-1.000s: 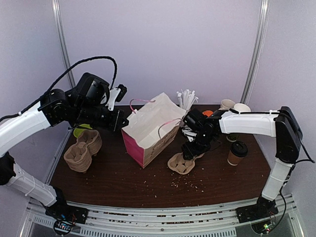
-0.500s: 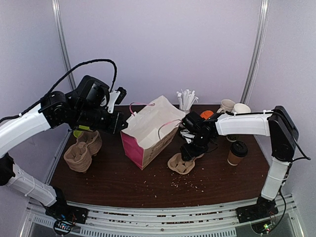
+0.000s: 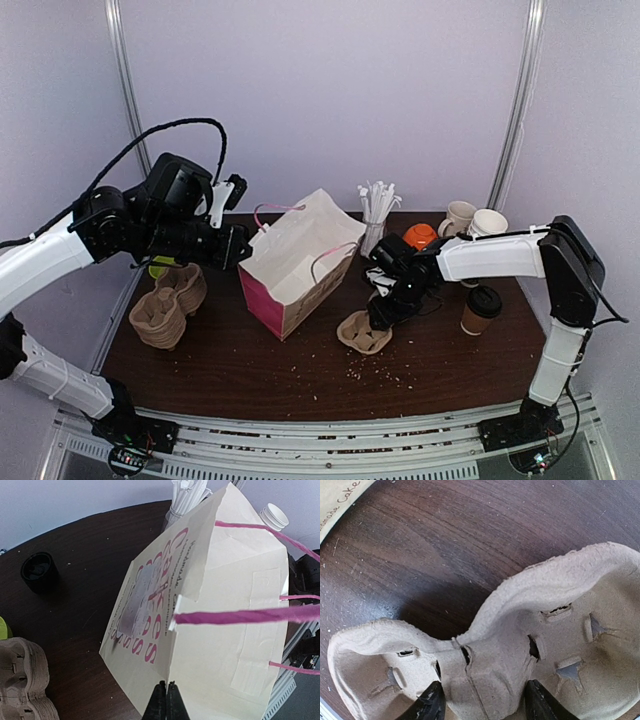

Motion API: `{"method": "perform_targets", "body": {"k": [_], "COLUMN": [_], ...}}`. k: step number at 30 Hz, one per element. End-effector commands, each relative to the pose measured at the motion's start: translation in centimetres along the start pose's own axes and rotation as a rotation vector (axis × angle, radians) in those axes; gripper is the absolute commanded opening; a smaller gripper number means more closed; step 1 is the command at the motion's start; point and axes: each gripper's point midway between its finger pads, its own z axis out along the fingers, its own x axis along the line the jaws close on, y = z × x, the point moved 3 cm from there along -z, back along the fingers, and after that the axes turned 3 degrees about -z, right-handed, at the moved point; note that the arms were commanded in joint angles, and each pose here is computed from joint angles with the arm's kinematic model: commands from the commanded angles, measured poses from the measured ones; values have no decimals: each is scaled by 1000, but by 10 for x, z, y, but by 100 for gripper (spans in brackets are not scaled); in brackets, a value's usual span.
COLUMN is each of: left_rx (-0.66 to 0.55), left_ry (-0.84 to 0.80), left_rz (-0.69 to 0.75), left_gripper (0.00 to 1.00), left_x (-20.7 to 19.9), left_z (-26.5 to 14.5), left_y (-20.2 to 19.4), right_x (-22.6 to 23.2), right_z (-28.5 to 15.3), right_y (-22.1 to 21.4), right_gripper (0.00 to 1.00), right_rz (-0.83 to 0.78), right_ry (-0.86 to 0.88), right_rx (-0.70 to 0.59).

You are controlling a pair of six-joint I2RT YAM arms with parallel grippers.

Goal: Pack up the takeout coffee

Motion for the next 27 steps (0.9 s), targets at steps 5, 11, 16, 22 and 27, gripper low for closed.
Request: {"method": "perform_targets", "body": {"k": [5, 11, 16, 22, 27], "left_rx": [-40, -45, -47, -46, -46], "left_ry": [2, 9, 18, 22, 22], "left_rz": [-27, -29, -32, -33, -32], "left_gripper": [0, 0, 0, 0, 0], "left_x": [3, 4, 6, 7, 8], "left_z": [-6, -7, -8, -8, -8], "left_y": [6, 7, 7, 6, 5], "right_x": [-3, 0, 2, 2, 1], "right_z": [10, 6, 7, 12, 13], "right_y": [-5, 3, 2, -4, -6], "right_gripper": [62, 63, 56, 53, 44], "right_rz": [13, -4, -36, -42, -35], "right_ry": [-5, 18, 27, 30, 29], "right_rx": [9, -25, -13, 10, 11]}}
